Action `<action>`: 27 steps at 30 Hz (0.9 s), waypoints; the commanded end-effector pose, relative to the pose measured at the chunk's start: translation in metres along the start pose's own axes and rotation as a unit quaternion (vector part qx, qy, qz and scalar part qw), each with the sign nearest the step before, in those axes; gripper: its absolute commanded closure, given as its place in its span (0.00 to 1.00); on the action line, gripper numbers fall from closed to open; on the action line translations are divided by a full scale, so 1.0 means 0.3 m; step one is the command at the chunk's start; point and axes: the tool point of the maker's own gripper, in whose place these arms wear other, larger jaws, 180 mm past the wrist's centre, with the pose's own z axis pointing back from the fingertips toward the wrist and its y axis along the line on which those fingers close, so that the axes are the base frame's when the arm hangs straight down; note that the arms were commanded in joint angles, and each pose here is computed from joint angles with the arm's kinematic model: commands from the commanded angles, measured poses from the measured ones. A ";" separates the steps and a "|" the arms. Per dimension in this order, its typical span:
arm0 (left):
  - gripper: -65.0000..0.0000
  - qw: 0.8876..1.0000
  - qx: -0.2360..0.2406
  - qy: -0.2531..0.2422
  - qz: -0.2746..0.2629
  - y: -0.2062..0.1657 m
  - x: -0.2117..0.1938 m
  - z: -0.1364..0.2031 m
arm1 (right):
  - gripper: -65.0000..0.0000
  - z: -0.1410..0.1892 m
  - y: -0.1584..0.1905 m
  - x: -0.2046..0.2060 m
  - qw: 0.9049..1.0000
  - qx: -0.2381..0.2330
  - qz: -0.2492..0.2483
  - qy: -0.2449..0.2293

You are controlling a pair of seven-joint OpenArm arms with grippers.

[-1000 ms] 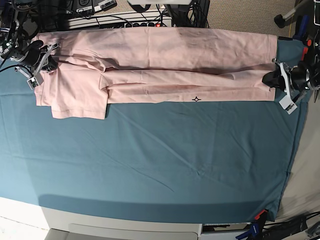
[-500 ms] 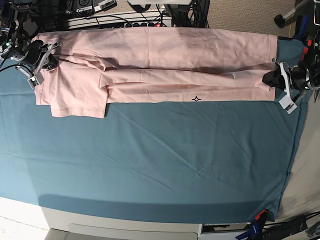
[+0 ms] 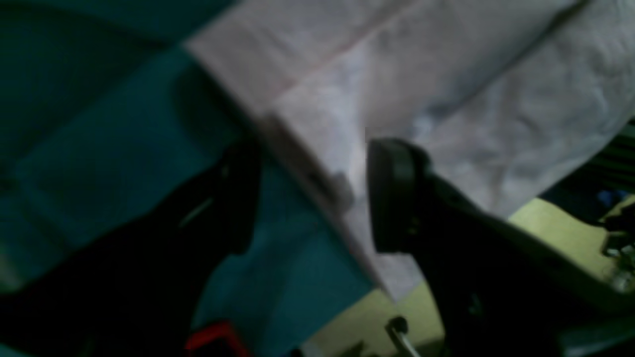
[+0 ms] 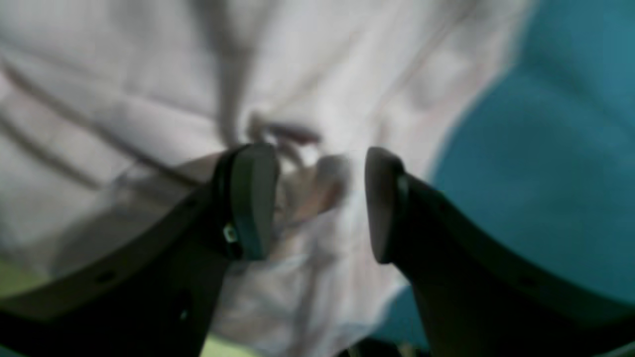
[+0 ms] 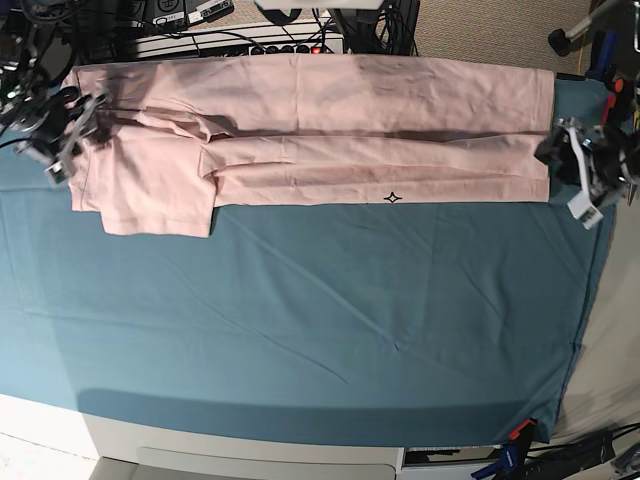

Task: Fold the T-shirt properly
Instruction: 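Grasp the shirt's end near the right gripper and tuck it flat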

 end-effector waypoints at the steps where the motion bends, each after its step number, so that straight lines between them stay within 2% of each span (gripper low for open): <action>1: 0.46 0.999 0.021 -0.028 -0.010 0.043 0.064 0.054 | 0.55 0.037 -0.074 0.084 0.999 -0.032 -0.003 -0.040; 4: 0.46 0.997 0.034 -0.072 0.001 0.078 0.125 0.110 | 0.55 0.059 -0.142 0.161 0.994 -0.063 -0.034 -0.077; 8: 0.46 0.993 0.058 -0.106 0.013 0.125 0.161 0.178 | 0.55 0.027 -0.143 0.201 0.991 -0.047 -0.078 -0.103; 11: 0.46 0.991 0.064 -0.115 0.016 0.137 0.170 0.197 | 0.55 -0.045 -0.150 0.180 0.984 -0.030 -0.138 -0.112; 14: 0.46 0.991 0.063 -0.115 0.016 0.136 0.170 0.196 | 0.55 -0.150 -0.142 0.147 0.967 0.006 -0.228 -0.113; 17: 0.46 0.991 0.063 -0.113 0.016 0.136 0.167 0.195 | 0.55 -0.225 -0.127 0.135 0.948 0.044 -0.295 -0.114; 19: 0.46 0.992 0.063 -0.109 0.017 0.135 0.161 0.193 | 0.55 -0.243 -0.102 0.153 0.942 0.074 -0.306 -0.119; 22: 0.46 0.992 0.061 -0.106 0.019 0.132 0.151 0.189 | 0.55 -0.228 -0.087 0.201 0.939 0.095 -0.302 -0.136; 27: 0.46 0.993 0.060 -0.102 0.020 0.128 0.141 0.185 | 0.55 -0.158 -0.099 0.289 0.952 0.082 -0.251 -0.155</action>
